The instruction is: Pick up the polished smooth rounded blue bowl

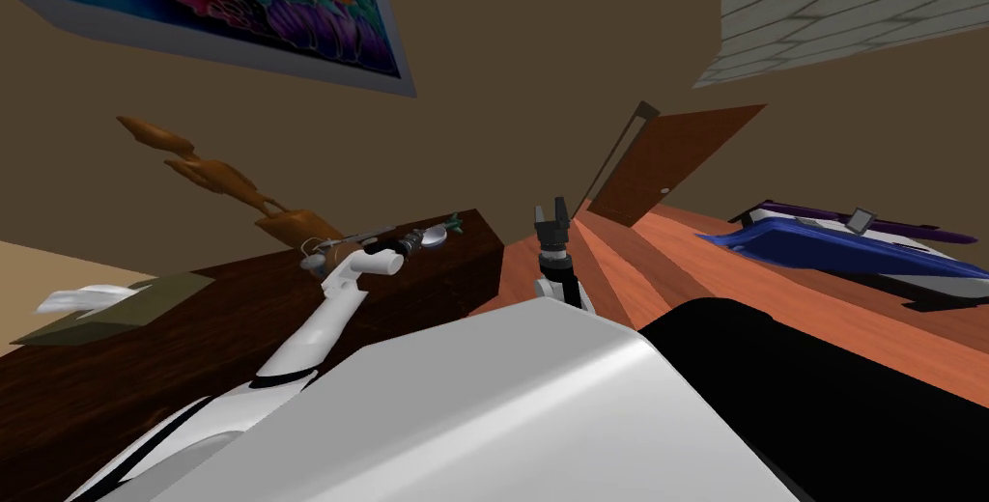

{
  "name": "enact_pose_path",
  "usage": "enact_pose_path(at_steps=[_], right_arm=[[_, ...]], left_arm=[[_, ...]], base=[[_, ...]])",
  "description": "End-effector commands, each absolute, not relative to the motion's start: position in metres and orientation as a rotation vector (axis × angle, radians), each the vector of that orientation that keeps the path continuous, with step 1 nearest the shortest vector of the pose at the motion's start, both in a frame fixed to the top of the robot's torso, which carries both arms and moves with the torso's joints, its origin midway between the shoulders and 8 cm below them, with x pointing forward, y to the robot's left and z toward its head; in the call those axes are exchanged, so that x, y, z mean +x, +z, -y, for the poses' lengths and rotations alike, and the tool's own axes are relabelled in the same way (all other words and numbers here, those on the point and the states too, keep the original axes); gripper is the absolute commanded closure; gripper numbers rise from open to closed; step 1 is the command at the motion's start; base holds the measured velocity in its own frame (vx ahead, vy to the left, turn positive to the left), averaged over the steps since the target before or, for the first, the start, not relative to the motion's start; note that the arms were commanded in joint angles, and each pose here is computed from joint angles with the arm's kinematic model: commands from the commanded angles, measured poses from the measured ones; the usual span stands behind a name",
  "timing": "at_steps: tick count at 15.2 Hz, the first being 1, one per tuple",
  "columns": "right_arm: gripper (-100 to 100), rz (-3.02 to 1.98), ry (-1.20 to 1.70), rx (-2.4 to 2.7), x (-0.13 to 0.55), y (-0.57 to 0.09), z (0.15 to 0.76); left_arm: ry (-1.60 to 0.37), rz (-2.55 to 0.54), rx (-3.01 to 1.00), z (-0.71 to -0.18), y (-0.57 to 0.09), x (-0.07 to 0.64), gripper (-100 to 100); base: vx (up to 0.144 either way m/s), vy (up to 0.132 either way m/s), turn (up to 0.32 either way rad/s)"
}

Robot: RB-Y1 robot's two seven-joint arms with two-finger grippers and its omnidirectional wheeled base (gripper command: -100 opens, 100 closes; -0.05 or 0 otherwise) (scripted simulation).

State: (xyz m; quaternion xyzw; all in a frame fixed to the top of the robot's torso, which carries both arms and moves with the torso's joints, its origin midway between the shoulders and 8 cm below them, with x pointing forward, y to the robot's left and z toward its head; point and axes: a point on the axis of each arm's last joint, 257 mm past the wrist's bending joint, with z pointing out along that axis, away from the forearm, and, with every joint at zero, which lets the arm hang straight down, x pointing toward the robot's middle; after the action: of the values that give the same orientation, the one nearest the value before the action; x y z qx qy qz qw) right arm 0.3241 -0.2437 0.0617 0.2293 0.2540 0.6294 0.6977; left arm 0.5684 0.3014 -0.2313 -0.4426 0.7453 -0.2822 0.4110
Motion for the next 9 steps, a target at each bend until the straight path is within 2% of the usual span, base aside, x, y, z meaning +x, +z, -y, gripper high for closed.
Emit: enact_pose_path(at_steps=[1, 9], right_arm=[[0, -0.566, 1.403, 0.511, 0.324, 0.062, 0.244], [0, -0.566, 1.403, 0.511, 0.324, 0.062, 0.244]], left_arm=[[-0.662, -1.918, -1.13, -0.31, -0.236, 0.573, -100], [-0.527, -2.03, -1.195, -0.329, -0.252, 0.568, -100]], base=[[-0.002, -0.006, -0.065], [-0.002, -0.004, -0.066]])
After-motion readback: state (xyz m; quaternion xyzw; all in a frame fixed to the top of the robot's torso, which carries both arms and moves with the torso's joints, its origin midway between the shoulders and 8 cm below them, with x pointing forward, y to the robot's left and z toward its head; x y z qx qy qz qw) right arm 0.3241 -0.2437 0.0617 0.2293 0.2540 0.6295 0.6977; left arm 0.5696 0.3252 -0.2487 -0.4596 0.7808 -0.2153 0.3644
